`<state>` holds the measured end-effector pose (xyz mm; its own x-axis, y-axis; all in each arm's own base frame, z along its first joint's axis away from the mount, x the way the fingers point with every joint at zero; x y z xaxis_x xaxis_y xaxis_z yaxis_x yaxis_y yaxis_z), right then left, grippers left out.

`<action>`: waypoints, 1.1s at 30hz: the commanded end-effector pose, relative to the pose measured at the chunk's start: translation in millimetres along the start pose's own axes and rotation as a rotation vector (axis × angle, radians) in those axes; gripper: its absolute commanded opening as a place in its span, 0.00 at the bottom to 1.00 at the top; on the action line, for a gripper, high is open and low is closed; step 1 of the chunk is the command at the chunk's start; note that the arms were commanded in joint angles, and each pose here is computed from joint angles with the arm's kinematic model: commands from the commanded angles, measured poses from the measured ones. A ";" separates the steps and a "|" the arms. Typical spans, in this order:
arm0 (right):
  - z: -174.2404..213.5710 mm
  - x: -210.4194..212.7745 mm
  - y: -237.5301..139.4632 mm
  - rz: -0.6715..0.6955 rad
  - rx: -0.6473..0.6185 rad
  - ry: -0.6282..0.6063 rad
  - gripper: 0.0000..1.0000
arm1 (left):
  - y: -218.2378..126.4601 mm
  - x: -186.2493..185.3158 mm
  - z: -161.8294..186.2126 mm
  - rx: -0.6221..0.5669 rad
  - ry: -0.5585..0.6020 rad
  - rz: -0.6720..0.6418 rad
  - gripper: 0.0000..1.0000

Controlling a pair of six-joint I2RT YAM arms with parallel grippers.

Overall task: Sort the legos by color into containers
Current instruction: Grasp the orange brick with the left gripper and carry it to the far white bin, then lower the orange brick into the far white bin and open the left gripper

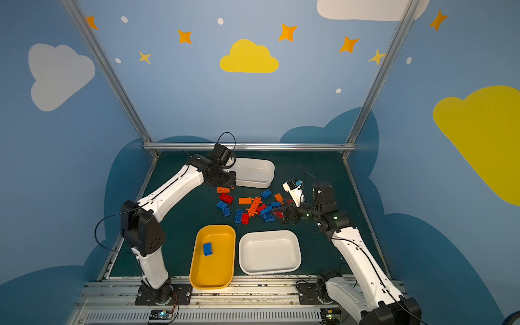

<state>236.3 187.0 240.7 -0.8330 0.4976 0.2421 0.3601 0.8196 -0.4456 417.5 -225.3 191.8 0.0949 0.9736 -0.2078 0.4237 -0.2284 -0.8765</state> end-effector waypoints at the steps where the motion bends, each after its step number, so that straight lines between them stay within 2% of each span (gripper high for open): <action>1: -14.9 -2.8 1.4 -0.004 -0.043 -0.002 0.89 | 24.4 5.5 -28.2 -0.034 0.044 -0.055 0.26; 6: -28.4 -7.7 3.9 -0.001 -0.073 -0.004 0.89 | 63.4 11.8 -67.8 -0.080 0.028 -0.105 0.26; 12: -43.6 -27.4 8.2 0.065 -0.104 0.031 0.90 | 110.7 31.1 -93.5 -0.117 0.011 -0.199 0.26; 17: -46.1 -51.3 8.7 0.162 -0.090 0.053 0.90 | 137.0 36.8 -104.6 -0.170 0.010 -0.226 0.27; 21: -41.1 -71.0 6.3 0.252 -0.045 0.072 0.90 | 153.9 39.2 -100.2 -0.159 0.006 -0.228 0.30; 23: -38.8 -84.4 2.7 0.318 -0.035 0.083 0.90 | 157.6 40.5 -98.8 -0.156 0.005 -0.234 0.35; 26: -38.6 -91.3 1.3 0.325 -0.034 0.093 0.90 | 151.2 32.3 -101.3 -0.162 -0.003 -0.197 0.50; 29: -41.3 -92.8 2.2 0.308 -0.047 0.093 0.90 | 133.6 23.6 -106.2 -0.175 -0.004 -0.165 0.62; 33: -43.6 -91.4 5.3 0.277 -0.048 0.095 0.90 | 101.5 14.9 -102.8 -0.152 0.001 -0.124 0.74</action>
<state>329.2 155.2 239.6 -0.6375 0.7427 0.2050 0.5893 0.6414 -0.4914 565.6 -228.9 87.4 0.0055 0.9990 -0.0440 0.5295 -0.0402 -0.8473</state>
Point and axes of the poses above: each gripper's point midway between its finger pads, its own y axis out along the fingers, its own x axis along the line the jaws close on, z = x × y, the point moved 1 cm from there along -y, back along the fingers, and after that the axes turned 8 degrees about -y, right-handed, at the moved point
